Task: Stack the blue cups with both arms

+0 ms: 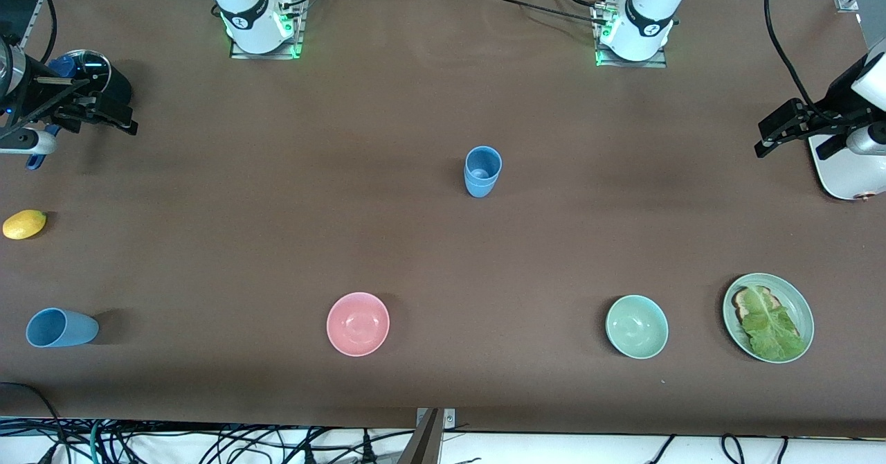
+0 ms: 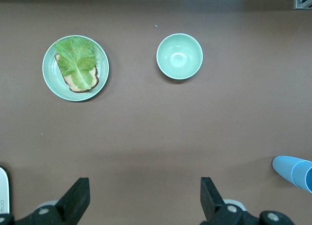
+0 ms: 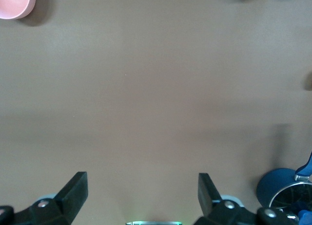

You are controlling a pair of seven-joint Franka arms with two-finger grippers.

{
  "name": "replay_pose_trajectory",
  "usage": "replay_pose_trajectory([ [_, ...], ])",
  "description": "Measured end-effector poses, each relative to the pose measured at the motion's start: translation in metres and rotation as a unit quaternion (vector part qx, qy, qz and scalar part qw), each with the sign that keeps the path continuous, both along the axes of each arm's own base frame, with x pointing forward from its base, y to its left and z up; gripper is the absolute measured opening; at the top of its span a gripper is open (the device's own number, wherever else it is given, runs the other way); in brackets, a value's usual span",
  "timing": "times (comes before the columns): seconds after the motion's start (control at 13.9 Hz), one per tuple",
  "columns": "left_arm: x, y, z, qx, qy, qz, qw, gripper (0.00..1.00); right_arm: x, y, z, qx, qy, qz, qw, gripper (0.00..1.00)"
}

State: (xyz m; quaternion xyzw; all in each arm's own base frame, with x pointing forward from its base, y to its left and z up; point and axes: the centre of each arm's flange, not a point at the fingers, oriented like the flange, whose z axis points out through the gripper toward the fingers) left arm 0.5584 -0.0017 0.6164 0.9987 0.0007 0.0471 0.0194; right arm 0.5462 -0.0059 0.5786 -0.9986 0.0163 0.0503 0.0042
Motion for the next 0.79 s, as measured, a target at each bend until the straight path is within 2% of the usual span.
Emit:
replay_pose_trajectory([
  [0.79, 0.0036, 0.0003, -0.0093, -0.001, 0.011, 0.000, 1.000, 1.00, 0.0003, 0.0000, -0.0004, 0.000, 0.000, 0.000, 1.000, 1.00],
])
